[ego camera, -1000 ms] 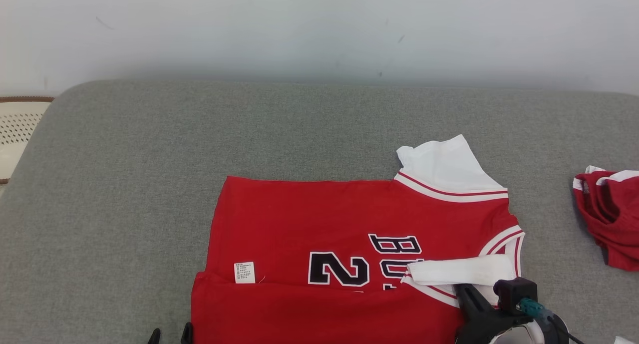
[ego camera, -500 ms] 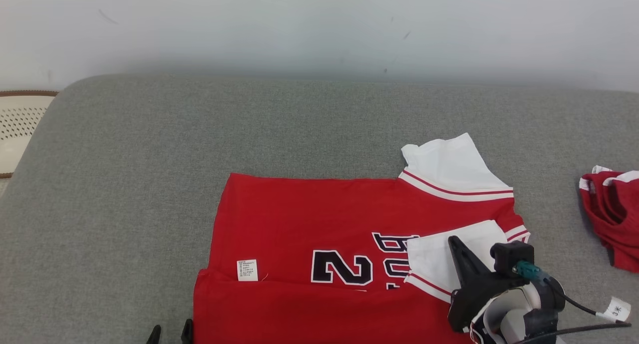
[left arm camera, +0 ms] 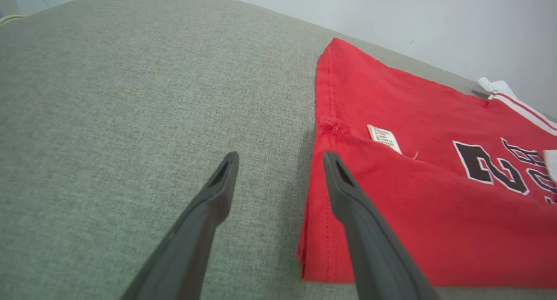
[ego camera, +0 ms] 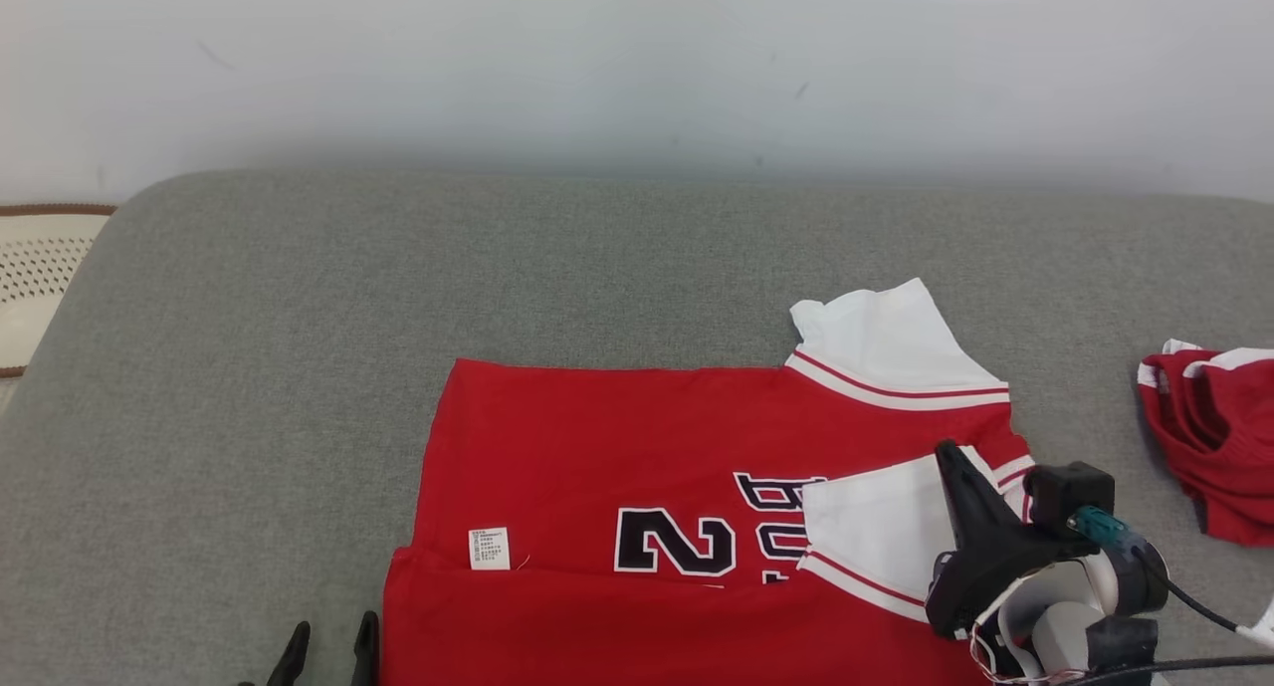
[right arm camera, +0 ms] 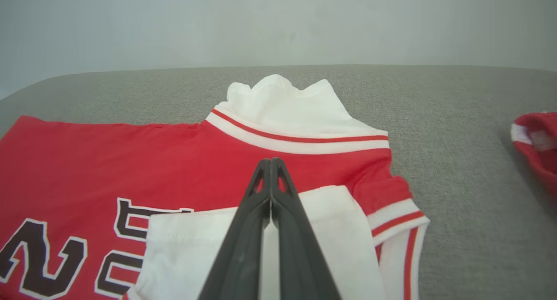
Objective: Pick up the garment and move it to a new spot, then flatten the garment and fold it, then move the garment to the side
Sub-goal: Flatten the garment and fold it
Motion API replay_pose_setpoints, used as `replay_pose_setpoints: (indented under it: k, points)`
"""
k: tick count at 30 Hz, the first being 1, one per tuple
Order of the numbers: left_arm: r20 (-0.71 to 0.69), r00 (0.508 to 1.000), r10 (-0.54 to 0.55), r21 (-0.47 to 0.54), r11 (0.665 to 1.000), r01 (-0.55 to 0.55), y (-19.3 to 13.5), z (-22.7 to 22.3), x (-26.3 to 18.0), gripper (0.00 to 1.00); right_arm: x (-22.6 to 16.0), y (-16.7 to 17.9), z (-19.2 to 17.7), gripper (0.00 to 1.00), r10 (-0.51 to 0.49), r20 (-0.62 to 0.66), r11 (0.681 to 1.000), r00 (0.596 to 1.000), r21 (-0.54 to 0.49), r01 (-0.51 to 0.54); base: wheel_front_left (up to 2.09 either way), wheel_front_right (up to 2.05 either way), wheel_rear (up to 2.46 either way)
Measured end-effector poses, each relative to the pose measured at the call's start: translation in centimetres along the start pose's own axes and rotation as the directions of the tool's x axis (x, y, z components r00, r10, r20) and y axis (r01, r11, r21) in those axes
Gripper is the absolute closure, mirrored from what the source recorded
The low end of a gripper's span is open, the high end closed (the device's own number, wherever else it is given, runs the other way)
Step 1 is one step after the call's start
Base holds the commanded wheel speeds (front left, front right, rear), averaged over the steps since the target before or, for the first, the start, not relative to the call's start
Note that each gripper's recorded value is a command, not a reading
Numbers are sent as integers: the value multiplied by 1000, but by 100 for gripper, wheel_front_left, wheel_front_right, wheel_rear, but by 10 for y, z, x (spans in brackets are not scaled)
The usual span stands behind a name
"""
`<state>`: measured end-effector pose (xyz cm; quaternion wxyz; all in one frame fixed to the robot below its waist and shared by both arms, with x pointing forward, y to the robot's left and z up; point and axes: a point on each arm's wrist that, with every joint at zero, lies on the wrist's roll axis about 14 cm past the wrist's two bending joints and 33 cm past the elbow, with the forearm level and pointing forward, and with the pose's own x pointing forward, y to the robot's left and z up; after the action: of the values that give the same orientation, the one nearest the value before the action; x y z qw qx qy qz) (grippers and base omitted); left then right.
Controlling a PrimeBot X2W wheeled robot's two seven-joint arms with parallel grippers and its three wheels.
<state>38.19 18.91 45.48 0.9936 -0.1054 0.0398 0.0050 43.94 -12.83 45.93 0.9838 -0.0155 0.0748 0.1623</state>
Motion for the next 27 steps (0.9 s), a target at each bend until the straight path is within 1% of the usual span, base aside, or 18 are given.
replay_pose_setpoints:
  k: [3, 4, 5, 6, 7, 15, 27]
  points:
    - [17, 1000, -4, 23, 1000, 4, -2, 6, 2, 0, -11, -12, 2, 100, -42, 17, 999, 999, 7, 42, 0, 0, 0]
    - [24, 1000, -3, 30, 1000, 3, -3, 8, 2, 0, -16, -16, 1, 91, -57, 21, 998, 998, 12, 57, 0, 0, 0]
    - [32, 999, -4, 35, 999, 2, -3, 11, 3, 0, -20, -19, 1, 65, -72, 22, 997, 997, 13, 72, 0, 0, 0]
    - [41, 999, -2, 41, 999, 0, -3, 14, 3, 0, -24, -23, 1, 4, -87, 28, 996, 996, 16, 86, 0, 0, 0]
    - [47, 999, -2, 46, 999, 0, -4, 16, 3, 0, -28, -26, 2, 0, -99, 36, 995, 994, 18, 99, 0, 0, 0]
    - [82, 997, -13, 89, 996, 6, -11, 27, 6, 0, -52, -35, 10, 0, -163, 90, 986, 983, 34, 161, 0, 0, 0]
    - [105, 994, -30, 110, 994, 18, -16, 35, 5, 0, -68, -29, 3, 0, -178, 90, 984, 980, 44, 175, 0, 0, 0]
